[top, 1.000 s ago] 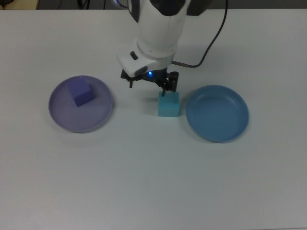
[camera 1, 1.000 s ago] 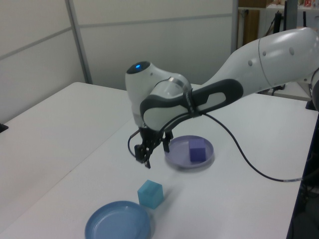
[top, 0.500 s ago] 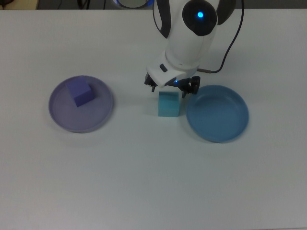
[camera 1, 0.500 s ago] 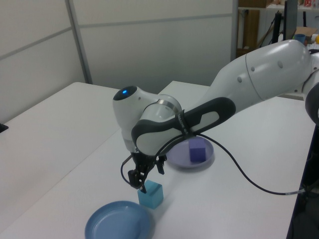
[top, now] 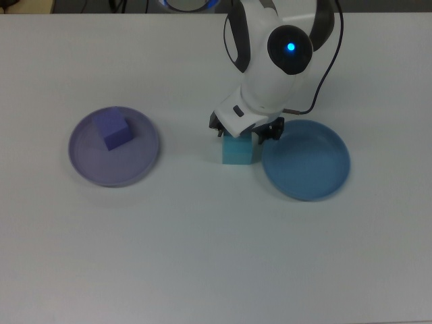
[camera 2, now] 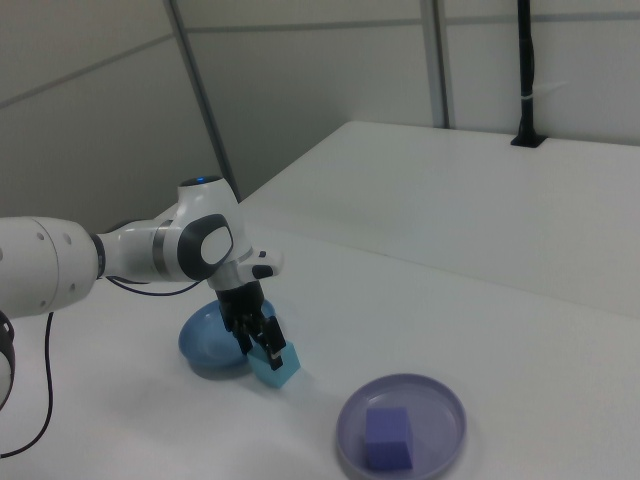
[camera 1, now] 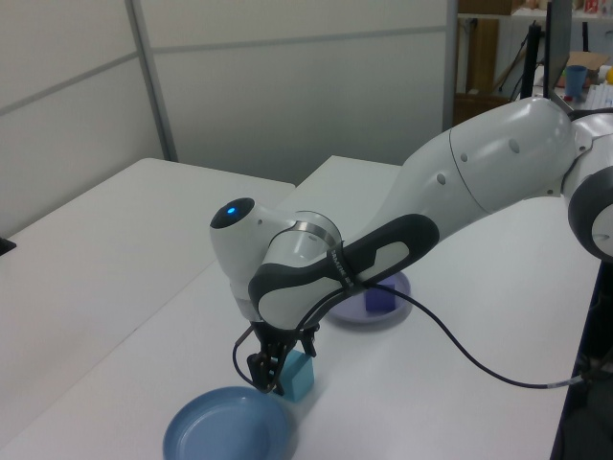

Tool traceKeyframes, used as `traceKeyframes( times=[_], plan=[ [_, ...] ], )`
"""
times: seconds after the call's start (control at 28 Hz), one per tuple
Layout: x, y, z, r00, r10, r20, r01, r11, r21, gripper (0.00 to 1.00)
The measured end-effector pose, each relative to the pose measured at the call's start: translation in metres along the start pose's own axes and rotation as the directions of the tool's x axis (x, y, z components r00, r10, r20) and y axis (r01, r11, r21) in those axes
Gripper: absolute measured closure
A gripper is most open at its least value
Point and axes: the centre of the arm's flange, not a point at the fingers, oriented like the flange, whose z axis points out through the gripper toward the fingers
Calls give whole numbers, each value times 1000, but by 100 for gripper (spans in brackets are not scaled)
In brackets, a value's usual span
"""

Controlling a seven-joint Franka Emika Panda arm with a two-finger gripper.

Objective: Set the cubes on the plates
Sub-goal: 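Close the gripper on the cyan cube and lift it, then carry the cyan cube onto the blue plate and lower it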

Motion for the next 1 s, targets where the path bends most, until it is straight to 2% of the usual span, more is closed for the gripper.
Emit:
traceKeyframes(
  times=[0.14, 0.18, 0.25, 0.29, 0.36, 0.61, 1.0],
  plan=[
    [1, 0, 1, 1000, -1, -2, 1, 1000, -1, 3],
    [1, 0, 2, 1000, -1, -3, 1, 1000, -1, 9],
    [2, 0, 3, 1000, -2, -6, 2, 1000, -2, 15],
    [2, 0, 3, 1000, -2, -8, 2, 1000, -2, 23],
    [2, 0, 3, 1000, -2, -11, 2, 1000, -1, 32],
    [5, 4, -5, 1000, 6, -25, -6, 1000, 4, 36],
    [6, 24, -52, 995, 39, -94, -36, 999, 36, 36]
  ],
)
